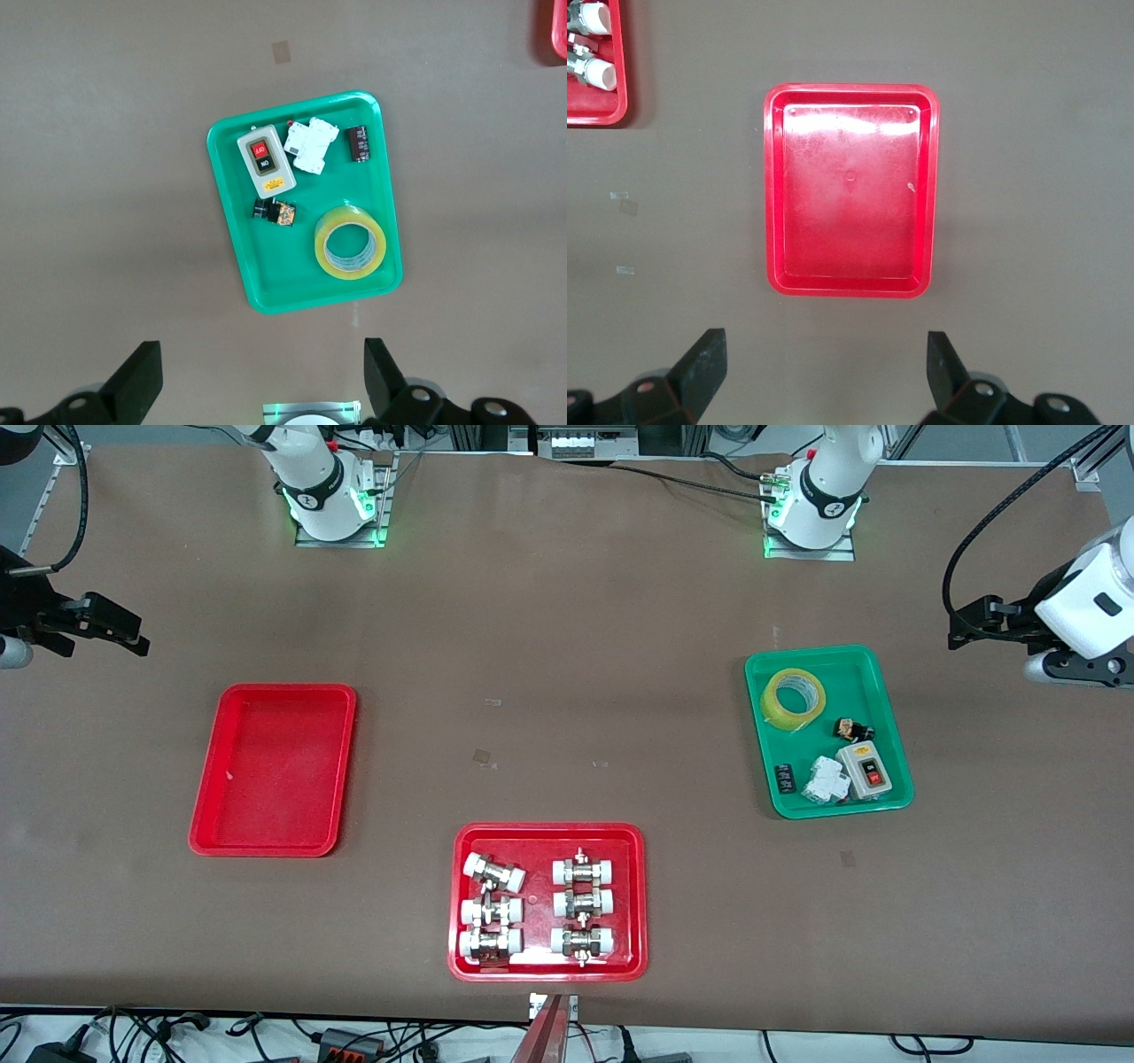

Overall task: Left arm passes tape to right arm into tray
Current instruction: 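Move the left gripper toward the tape roll in the green tray, then lower the left gripper into the tape roll's hole and grasp it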

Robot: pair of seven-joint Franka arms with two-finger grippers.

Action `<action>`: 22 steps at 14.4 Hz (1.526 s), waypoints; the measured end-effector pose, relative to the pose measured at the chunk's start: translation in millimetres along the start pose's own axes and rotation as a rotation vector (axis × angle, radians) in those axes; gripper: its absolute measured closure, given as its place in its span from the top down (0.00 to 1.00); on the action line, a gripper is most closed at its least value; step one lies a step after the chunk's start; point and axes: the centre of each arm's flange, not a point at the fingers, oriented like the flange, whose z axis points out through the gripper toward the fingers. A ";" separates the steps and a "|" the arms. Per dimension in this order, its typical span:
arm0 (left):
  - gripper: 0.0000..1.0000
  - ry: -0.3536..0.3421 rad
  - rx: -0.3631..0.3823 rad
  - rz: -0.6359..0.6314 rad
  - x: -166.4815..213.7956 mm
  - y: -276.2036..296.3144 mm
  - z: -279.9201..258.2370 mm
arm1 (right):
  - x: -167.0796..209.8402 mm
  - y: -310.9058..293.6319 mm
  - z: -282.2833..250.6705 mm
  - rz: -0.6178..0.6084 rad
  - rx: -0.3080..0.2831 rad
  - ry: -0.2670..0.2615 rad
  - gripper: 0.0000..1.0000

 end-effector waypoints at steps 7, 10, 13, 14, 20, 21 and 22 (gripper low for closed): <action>1.00 0.000 -0.002 0.000 0.2 -5.8 0.8 | -3.6 0.0 -5.0 0.000 0.000 0.006 1.00; 1.00 -0.077 -0.009 0.018 1.3 3.0 16.3 | -3.8 -0.2 -1.2 -0.001 0.000 -0.002 1.00; 1.00 -0.133 -0.020 0.023 10.6 2.2 39.0 | -3.5 -0.9 2.7 -0.002 0.001 -0.009 1.00; 1.00 -0.160 -0.024 0.022 12.9 0.2 49.7 | -3.5 -1.1 3.0 -0.003 0.000 -0.010 1.00; 1.00 -0.255 -0.048 0.001 24.8 -15.1 144.2 | -3.1 0.1 3.5 -0.001 0.000 -0.010 1.00; 1.00 -0.261 -0.053 0.005 29.0 -13.5 177.5 | -3.1 0.2 3.7 -0.001 0.000 -0.010 1.00; 1.00 -0.284 -0.059 0.015 29.2 -8.2 211.3 | -3.1 0.4 3.8 -0.001 0.000 -0.010 1.00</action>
